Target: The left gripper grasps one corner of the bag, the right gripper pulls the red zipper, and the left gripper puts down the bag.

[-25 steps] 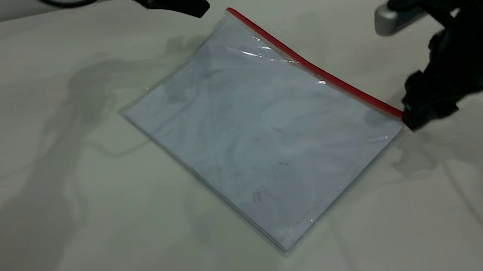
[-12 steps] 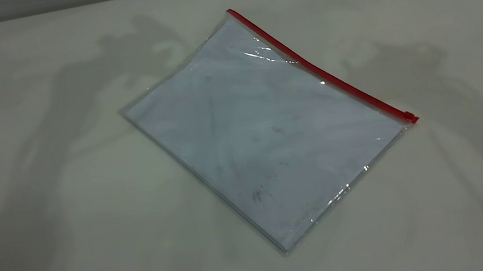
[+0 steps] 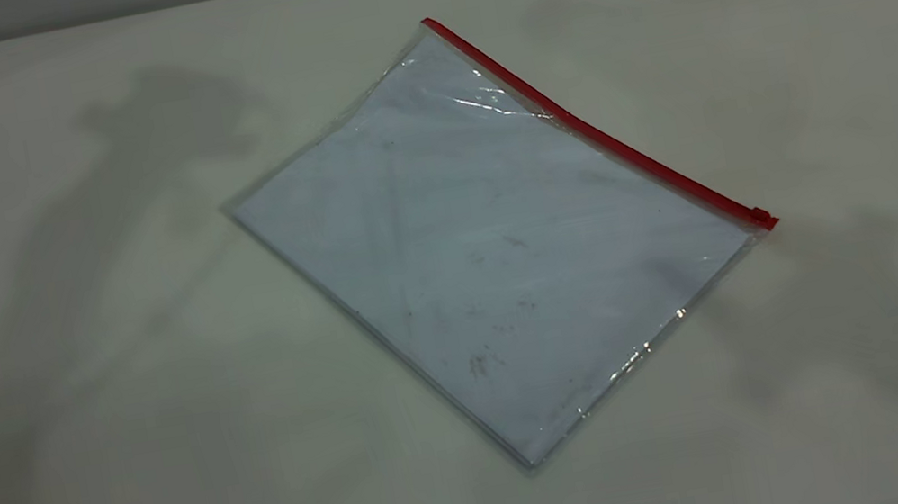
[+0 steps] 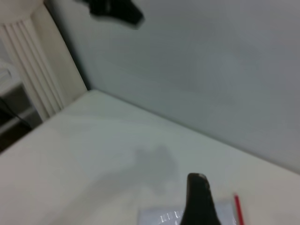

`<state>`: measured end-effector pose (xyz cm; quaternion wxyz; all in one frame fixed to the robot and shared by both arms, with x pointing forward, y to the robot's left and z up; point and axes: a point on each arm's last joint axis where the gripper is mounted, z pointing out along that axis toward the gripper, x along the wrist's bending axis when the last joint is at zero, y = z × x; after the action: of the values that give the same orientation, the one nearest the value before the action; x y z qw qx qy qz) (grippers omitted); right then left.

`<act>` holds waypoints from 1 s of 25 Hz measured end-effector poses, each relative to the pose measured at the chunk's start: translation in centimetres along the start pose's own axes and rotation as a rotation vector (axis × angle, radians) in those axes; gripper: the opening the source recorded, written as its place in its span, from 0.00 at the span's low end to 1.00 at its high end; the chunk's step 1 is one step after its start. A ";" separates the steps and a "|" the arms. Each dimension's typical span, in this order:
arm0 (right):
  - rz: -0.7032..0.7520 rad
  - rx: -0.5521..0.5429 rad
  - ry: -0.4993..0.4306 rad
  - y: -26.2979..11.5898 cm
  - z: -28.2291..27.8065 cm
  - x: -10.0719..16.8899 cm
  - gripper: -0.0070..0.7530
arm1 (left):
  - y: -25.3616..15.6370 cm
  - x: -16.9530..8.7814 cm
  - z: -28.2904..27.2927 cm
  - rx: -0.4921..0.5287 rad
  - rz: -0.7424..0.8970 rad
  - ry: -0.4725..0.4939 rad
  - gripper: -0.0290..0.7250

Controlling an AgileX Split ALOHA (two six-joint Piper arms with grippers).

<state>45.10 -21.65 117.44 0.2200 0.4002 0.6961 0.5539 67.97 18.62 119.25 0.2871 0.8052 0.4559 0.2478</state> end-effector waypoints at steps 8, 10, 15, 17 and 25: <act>-0.068 0.113 -0.286 -0.3 -11.8 2.8 0.77 | -0.9 0.2 -8.1 -0.026 -0.125 0.124 0.82; -0.074 0.119 -0.316 -1.0 -13.8 3.6 0.77 | -2.1 -0.2 -9.2 0.009 -0.152 0.117 0.82; -0.074 0.134 -0.313 -4.5 -16.7 5.3 0.77 | -6.3 -1.5 -12.0 0.102 -0.174 0.100 0.82; -0.060 0.164 -0.308 -6.6 -16.9 5.5 0.77 | -8.3 -2.1 -12.6 0.151 -0.175 0.091 0.82; -0.055 0.258 -0.321 -14.1 -18.1 6.2 0.77 | -16.6 -4.6 -14.7 0.299 -0.177 0.063 0.82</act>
<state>23.47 -28.41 110.18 0.2902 0.4889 0.7280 0.3831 46.34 25.04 117.63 0.1705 0.7875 0.5654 0.1762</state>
